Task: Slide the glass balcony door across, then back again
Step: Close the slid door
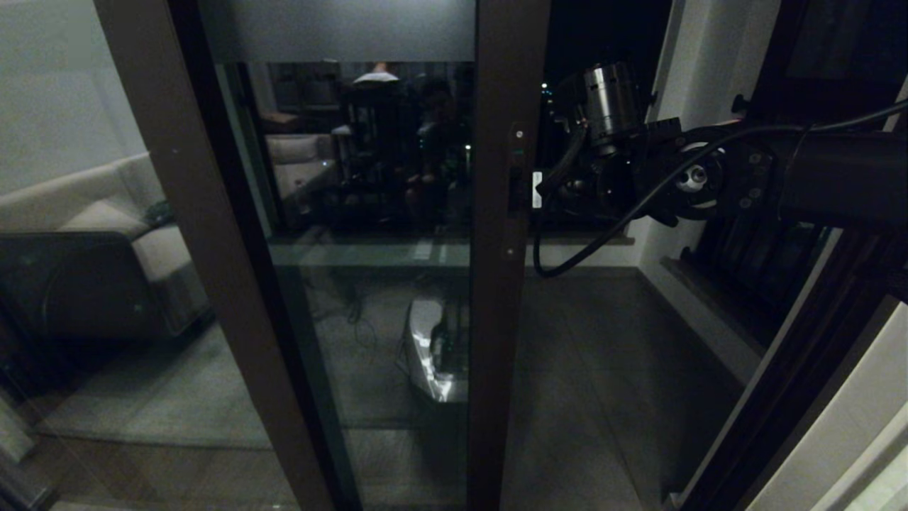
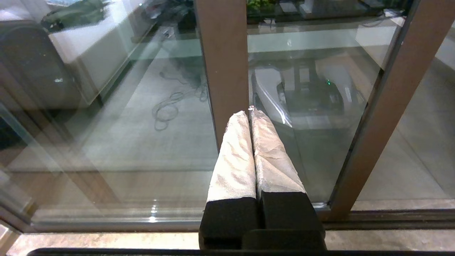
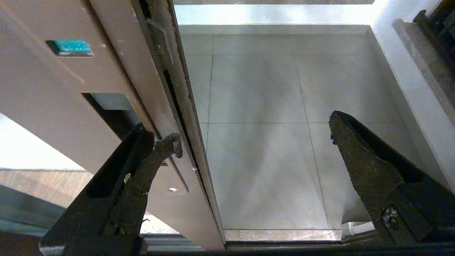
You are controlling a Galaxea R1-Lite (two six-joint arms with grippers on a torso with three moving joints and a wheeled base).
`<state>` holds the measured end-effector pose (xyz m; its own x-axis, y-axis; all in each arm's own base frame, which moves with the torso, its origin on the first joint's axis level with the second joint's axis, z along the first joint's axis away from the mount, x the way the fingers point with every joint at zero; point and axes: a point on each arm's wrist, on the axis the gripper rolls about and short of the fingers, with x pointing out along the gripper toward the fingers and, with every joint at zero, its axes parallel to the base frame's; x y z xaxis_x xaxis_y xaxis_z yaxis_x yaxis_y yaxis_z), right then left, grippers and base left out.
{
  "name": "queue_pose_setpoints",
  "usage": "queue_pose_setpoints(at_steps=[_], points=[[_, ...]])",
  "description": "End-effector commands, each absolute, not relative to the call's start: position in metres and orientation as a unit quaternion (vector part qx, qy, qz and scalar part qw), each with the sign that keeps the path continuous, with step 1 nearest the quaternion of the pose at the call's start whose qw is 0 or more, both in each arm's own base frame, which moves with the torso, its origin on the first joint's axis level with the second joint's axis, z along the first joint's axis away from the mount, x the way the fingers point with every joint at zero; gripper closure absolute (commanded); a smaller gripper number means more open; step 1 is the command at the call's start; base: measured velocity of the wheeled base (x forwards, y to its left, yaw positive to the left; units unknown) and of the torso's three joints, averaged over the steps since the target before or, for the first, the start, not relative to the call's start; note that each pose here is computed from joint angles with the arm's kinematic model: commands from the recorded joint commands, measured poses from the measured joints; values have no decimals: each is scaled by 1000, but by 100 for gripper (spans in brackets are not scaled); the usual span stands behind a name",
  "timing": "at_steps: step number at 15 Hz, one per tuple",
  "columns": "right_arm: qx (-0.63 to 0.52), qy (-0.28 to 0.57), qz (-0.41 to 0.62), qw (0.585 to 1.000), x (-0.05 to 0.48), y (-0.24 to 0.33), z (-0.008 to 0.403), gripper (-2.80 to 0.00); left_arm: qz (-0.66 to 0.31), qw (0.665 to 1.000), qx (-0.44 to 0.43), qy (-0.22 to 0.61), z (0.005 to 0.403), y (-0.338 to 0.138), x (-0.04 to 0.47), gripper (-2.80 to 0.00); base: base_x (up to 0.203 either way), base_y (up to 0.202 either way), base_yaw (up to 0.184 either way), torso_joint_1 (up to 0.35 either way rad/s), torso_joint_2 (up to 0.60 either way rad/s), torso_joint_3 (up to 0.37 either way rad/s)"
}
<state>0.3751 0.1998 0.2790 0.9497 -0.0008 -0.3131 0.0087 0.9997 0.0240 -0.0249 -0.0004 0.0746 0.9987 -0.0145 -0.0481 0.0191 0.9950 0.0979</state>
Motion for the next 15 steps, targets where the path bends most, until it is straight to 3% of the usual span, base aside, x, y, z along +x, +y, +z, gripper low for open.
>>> queue_pose_setpoints(at_steps=[1,15], points=[[14,158,-11,987,376,196,280,-280,-8,998,50,23,75,0,-25,0,0,0,0,0,0,0],[14,160,-24,987,366,179,288,-280,-7,998,50,23,75,0,-25,0,0,0,0,0,0,0]])
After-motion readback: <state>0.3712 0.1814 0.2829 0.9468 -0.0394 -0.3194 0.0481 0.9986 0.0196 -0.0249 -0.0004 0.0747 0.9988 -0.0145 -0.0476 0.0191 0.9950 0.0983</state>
